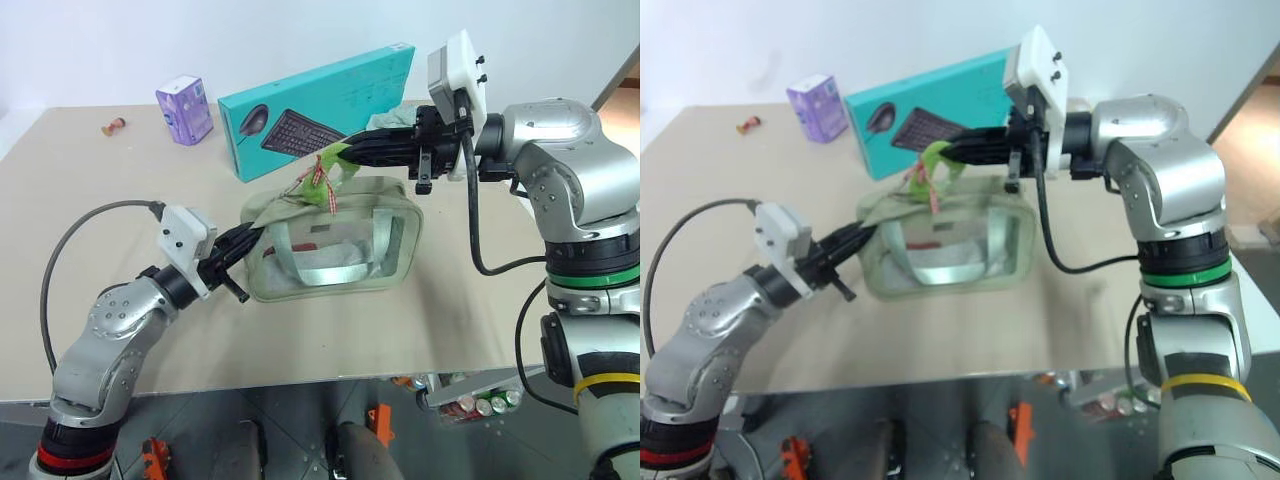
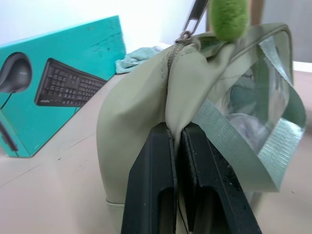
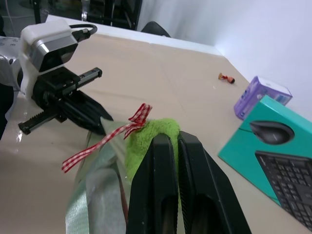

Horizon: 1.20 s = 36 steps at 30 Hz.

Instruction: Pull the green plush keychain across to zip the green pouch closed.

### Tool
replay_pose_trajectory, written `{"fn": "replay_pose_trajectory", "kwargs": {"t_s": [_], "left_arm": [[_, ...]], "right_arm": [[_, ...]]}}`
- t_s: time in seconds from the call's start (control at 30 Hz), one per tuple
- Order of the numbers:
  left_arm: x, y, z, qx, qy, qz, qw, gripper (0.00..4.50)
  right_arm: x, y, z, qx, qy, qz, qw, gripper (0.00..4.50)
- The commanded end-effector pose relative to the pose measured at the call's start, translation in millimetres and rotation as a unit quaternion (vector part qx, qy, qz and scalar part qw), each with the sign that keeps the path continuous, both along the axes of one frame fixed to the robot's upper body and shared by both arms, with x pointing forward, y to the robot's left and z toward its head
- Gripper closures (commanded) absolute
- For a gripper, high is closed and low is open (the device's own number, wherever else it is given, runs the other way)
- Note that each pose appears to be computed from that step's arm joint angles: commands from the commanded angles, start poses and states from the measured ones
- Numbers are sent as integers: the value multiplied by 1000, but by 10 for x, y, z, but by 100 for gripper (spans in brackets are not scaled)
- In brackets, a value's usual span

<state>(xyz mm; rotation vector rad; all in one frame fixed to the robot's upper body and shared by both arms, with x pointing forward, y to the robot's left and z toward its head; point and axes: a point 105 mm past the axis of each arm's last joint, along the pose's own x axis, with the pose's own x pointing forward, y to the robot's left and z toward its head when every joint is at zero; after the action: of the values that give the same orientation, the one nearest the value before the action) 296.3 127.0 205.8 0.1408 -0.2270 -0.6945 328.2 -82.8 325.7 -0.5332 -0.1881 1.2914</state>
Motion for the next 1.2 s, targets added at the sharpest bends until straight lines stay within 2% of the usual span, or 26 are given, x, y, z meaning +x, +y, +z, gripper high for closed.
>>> {"fn": "replay_pose_trajectory", "kwargs": {"t_s": [0.03, 0.47, 0.83, 0.97, 1.07, 1.2], "left_arm": [[52, 71, 10, 2, -3, 25, 1000, 450], [-47, -57, 23, 7, -11, -17, 1000, 450], [-57, -40, 59, 9, -16, -12, 1000, 450], [-50, -34, 46, 6, -9, -10, 1000, 450], [-44, -48, 37, 9, -6, -15, 1000, 450], [-28, -49, 38, 12, -5, -16, 1000, 450]], "right_arm": [[-28, -159, 243, 16, -48, -20, 999, 446], [303, -612, 183, 6, -68, -114, 991, 446], [370, -1110, 86, -20, -69, -187, 980, 446], [364, -1451, -101, -45, -55, -239, 968, 446], [372, -1766, -333, -82, -47, -290, 952, 446], [368, -2013, -515, -126, -48, -328, 935, 446]]}}
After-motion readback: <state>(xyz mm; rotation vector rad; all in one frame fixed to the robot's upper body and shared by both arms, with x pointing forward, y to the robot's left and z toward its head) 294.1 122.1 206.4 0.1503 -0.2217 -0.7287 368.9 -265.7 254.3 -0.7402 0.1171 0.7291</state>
